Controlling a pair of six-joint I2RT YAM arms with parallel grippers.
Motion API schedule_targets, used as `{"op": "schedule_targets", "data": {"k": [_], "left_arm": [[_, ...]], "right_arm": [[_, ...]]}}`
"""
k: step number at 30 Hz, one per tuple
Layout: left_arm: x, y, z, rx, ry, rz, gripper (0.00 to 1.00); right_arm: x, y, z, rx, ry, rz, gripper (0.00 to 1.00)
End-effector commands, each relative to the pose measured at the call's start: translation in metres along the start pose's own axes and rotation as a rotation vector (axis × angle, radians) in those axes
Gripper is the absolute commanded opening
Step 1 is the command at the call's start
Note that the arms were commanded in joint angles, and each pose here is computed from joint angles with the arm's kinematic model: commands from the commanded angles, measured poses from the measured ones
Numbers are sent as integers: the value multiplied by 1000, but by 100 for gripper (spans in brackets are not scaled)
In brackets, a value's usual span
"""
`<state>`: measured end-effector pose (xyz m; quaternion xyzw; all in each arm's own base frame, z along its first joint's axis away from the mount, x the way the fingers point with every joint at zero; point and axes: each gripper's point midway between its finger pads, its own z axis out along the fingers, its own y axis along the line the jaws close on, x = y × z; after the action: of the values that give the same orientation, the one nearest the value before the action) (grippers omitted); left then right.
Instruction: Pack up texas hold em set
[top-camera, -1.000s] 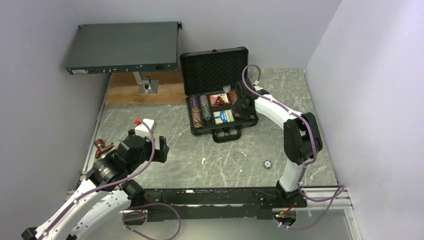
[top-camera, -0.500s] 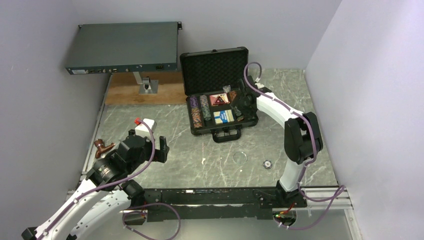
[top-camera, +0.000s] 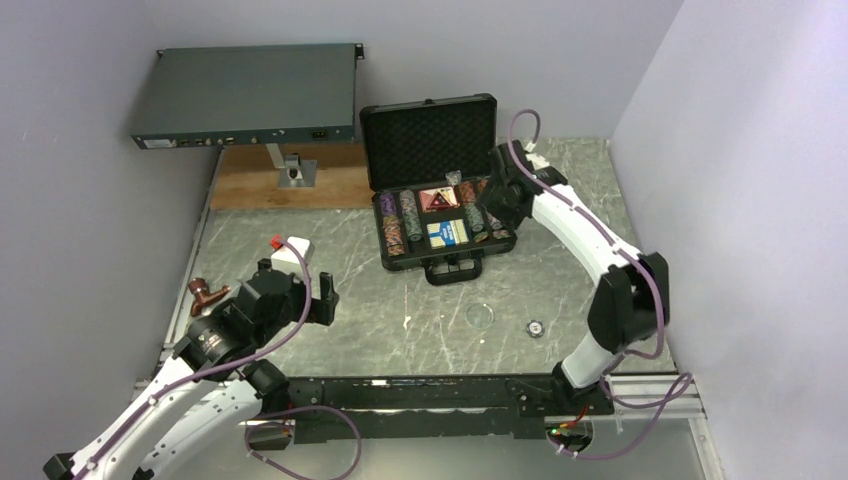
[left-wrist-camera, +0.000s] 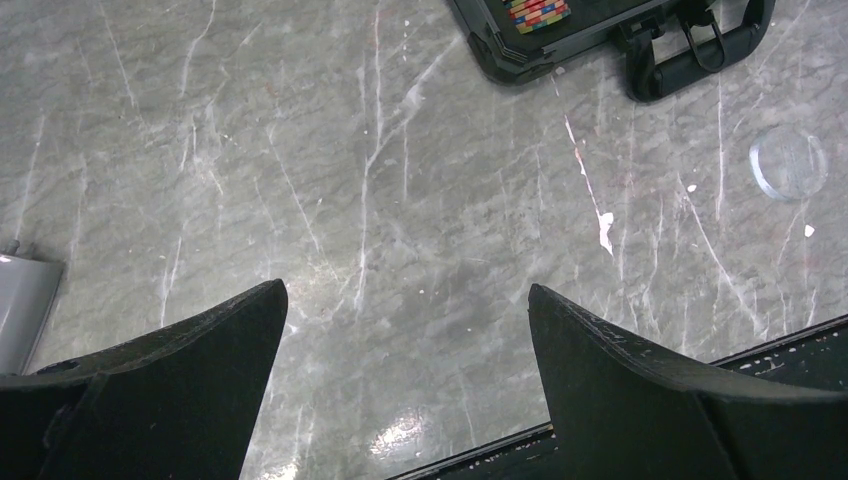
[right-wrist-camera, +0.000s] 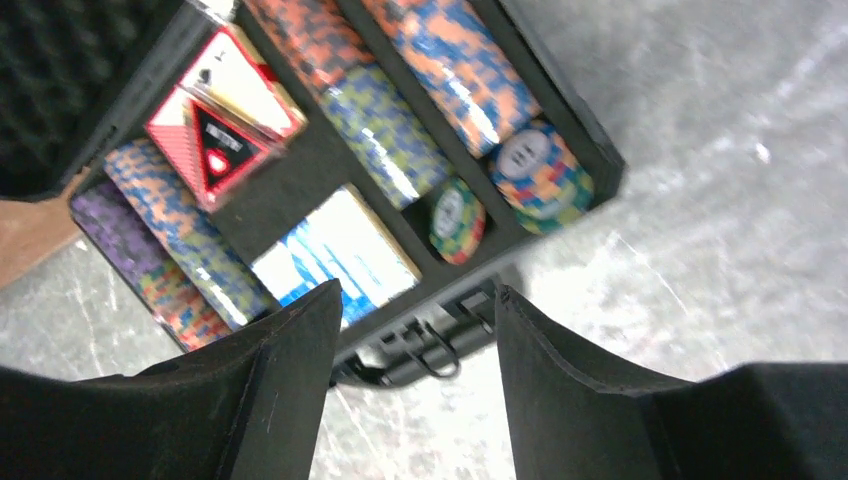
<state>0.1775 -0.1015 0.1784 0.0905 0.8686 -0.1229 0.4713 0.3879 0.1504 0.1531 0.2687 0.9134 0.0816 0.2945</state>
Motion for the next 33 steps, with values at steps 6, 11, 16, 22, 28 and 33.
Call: {"op": "schedule_targets", "data": {"k": [6, 11, 16, 22, 28, 33], "left_arm": [[-9, -3, 0, 8, -22, -3, 98], [-9, -4, 0, 11, -19, -1, 98], [-9, -5, 0, 18, -19, -2, 98], [-9, -6, -1, 21, -20, -2, 98], [-9, -5, -2, 20, -22, -4, 98], [-9, -4, -3, 12, -23, -8, 98]], "right_arm": [[44, -110, -55, 279, 25, 95, 58], [79, -159, -68, 346, 35, 186, 54], [123, -206, -61, 420, 73, 251, 51], [152, -227, -43, 411, 88, 329, 48], [143, -221, -29, 335, 51, 339, 53], [137, -221, -23, 309, 40, 327, 59]]}}
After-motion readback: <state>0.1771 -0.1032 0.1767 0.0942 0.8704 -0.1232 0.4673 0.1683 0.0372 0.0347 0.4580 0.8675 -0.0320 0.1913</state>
